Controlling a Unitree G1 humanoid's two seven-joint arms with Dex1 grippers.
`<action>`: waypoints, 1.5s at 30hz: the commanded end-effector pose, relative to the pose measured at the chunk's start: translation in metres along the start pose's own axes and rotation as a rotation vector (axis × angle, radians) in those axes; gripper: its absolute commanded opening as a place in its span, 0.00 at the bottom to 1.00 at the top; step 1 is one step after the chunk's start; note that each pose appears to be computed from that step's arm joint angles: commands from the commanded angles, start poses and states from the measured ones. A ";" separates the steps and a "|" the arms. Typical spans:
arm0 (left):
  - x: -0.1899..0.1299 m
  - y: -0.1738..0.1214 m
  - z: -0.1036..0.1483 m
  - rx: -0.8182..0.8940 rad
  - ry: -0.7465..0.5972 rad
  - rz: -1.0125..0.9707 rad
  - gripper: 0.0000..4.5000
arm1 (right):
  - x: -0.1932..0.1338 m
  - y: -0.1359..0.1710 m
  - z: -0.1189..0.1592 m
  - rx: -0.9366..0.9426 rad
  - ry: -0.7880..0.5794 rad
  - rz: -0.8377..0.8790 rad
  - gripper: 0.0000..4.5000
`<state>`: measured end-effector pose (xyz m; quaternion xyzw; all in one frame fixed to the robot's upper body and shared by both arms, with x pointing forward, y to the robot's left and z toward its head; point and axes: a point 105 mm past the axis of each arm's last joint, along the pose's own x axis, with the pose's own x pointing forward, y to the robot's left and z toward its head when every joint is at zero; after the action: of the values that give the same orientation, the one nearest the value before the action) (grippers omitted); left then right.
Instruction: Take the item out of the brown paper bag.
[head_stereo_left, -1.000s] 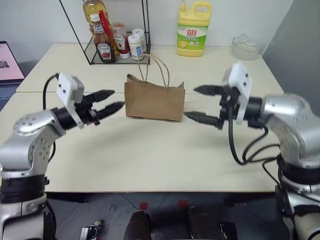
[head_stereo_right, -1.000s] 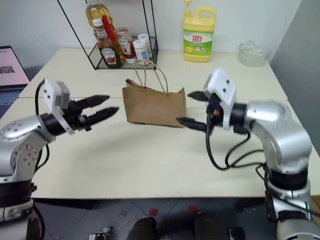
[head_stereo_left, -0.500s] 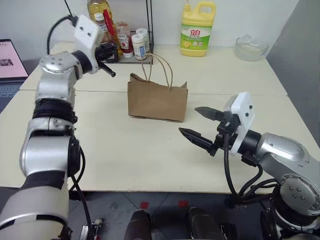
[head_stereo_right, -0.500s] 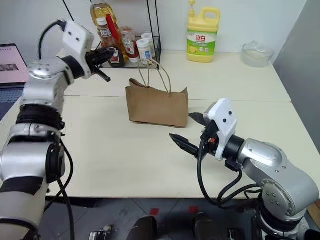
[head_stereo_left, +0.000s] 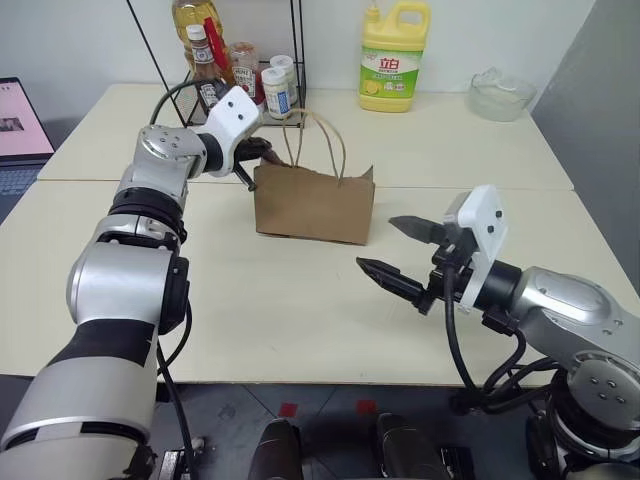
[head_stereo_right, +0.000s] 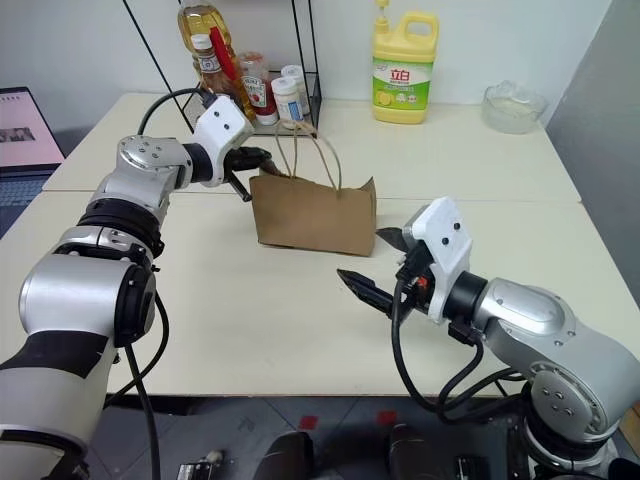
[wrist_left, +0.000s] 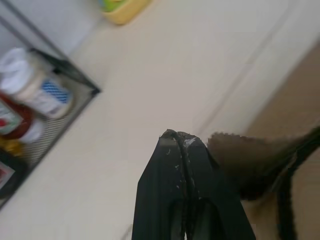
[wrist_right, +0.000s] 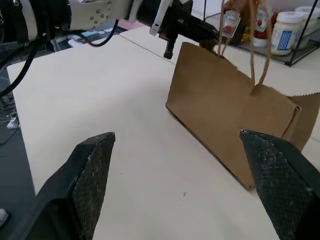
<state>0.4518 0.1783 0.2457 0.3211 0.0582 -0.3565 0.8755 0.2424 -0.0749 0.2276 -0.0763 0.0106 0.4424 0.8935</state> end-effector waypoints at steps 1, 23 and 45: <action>-0.019 0.002 0.004 0.031 -0.012 -0.089 0.00 | -0.007 0.008 0.005 -0.040 -0.023 0.024 0.93; -0.092 -0.116 -0.031 0.029 0.046 -0.709 0.00 | -0.015 0.017 -0.025 -0.051 0.101 0.129 0.93; -0.096 -0.163 -0.037 0.607 -0.112 -0.859 0.45 | -0.014 0.042 -0.040 -0.068 0.172 0.271 0.93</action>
<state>0.2792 0.1689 0.1614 0.4705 0.0409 -0.6988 0.5372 0.2099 -0.0721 0.1781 -0.1364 0.0992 0.5316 0.8300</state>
